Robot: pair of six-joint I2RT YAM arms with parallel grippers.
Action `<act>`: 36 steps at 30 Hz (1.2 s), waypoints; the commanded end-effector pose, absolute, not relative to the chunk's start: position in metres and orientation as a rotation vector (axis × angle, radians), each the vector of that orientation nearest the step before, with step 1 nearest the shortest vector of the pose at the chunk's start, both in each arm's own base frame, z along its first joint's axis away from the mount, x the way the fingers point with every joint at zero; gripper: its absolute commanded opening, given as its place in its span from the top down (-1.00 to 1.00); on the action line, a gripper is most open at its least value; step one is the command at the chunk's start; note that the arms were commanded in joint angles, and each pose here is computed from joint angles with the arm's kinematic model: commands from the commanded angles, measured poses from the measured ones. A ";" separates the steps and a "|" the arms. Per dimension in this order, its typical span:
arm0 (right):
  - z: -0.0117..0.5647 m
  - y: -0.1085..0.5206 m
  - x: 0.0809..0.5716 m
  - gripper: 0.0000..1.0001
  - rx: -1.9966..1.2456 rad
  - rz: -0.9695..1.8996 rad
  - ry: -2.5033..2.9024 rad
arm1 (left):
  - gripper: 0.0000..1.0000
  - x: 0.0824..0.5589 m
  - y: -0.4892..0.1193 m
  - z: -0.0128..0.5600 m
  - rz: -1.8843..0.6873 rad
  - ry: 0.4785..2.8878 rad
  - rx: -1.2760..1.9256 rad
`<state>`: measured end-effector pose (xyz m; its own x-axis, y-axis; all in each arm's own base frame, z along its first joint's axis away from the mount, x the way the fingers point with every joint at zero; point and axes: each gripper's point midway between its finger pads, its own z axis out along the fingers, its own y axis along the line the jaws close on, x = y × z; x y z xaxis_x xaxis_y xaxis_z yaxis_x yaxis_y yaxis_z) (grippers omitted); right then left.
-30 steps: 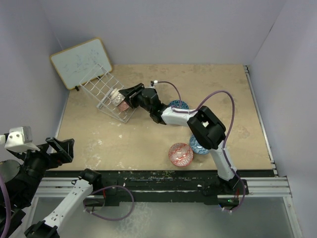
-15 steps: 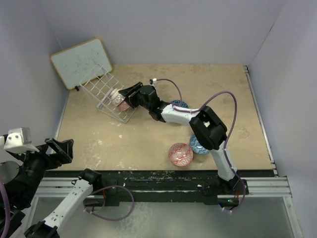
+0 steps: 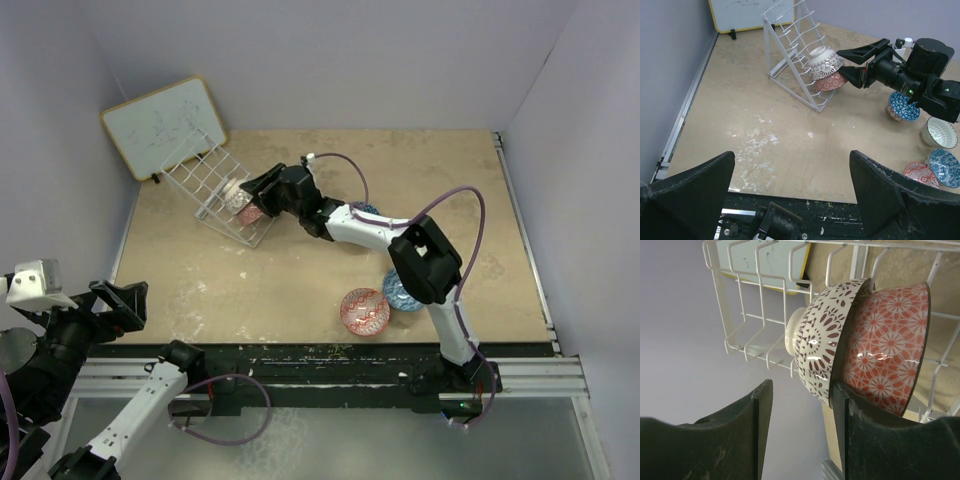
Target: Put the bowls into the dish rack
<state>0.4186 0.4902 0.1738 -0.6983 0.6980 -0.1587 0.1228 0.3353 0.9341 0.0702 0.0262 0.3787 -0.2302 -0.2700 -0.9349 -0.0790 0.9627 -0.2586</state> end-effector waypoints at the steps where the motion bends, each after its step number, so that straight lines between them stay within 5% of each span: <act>1: 0.225 0.485 0.417 -0.06 0.678 1.402 1.980 | -0.98 0.070 0.026 0.384 -0.202 1.774 -0.284; 23: 0.236 0.445 0.382 -0.10 0.537 1.294 2.029 | -0.98 0.072 0.026 0.387 -0.206 1.764 -0.289; 36: 0.219 0.306 0.335 -0.50 0.006 0.451 2.226 | -0.98 0.076 0.024 0.393 -0.208 1.745 -0.273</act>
<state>0.3557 0.3687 0.2371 -0.6452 0.4130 -0.6428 -0.1160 0.7786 0.6167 0.0692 0.0259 0.3804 -0.2184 -0.2882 -0.9323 -0.0784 0.9575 -0.2776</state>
